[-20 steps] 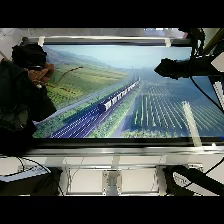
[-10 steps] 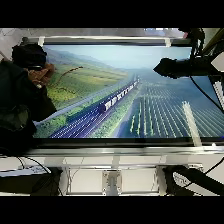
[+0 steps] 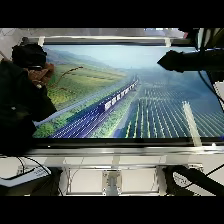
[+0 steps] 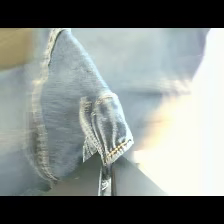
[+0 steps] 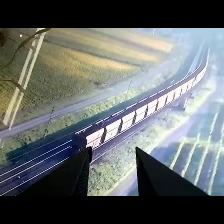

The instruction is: Fold the clothes and pants, and hang the long-sleeved shirts on hangers.

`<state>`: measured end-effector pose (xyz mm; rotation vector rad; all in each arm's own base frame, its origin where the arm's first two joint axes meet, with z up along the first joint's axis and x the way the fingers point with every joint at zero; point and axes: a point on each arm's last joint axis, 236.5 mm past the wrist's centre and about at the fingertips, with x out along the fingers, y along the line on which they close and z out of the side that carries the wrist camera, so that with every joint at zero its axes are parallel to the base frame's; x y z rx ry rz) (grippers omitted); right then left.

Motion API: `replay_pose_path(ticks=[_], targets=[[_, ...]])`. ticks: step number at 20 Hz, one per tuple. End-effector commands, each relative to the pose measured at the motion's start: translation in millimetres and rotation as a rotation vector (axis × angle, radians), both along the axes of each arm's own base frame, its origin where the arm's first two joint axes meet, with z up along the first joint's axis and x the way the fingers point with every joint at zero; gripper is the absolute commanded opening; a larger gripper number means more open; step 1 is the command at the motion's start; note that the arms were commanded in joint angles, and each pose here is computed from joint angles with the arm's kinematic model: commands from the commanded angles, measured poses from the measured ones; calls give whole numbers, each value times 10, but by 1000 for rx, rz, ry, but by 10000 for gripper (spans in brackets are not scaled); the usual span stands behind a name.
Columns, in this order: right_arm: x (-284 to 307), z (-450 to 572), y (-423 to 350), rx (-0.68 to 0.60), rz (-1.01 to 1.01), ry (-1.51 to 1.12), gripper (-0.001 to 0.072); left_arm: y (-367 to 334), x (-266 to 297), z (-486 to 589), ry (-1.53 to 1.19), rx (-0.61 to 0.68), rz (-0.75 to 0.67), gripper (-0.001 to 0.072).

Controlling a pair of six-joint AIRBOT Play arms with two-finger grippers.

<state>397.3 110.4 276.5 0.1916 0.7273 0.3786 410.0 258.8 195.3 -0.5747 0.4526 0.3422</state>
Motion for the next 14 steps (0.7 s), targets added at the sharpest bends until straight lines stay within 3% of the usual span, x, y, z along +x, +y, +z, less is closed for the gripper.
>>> replay_pose_path(ticks=[1,5,10,12,14], targets=[[-285,732,-302,-126,-30,-169,344,-1756,53,1760,-503,-71,-373,12],[-665,1579,-843,-263,-204,-413,344,-3752,-497,2505,-708,-159,-794,12],[-893,1753,-1272,-332,-348,-453,344,-6271,-1127,1484,-437,-277,-1363,11],[-850,1672,-1330,-346,-361,-423,344,-7117,-1388,781,-280,-334,-1478,11],[-764,1558,-1343,-350,-357,-392,344,-7722,-1541,64,-156,-348,-1502,11]])
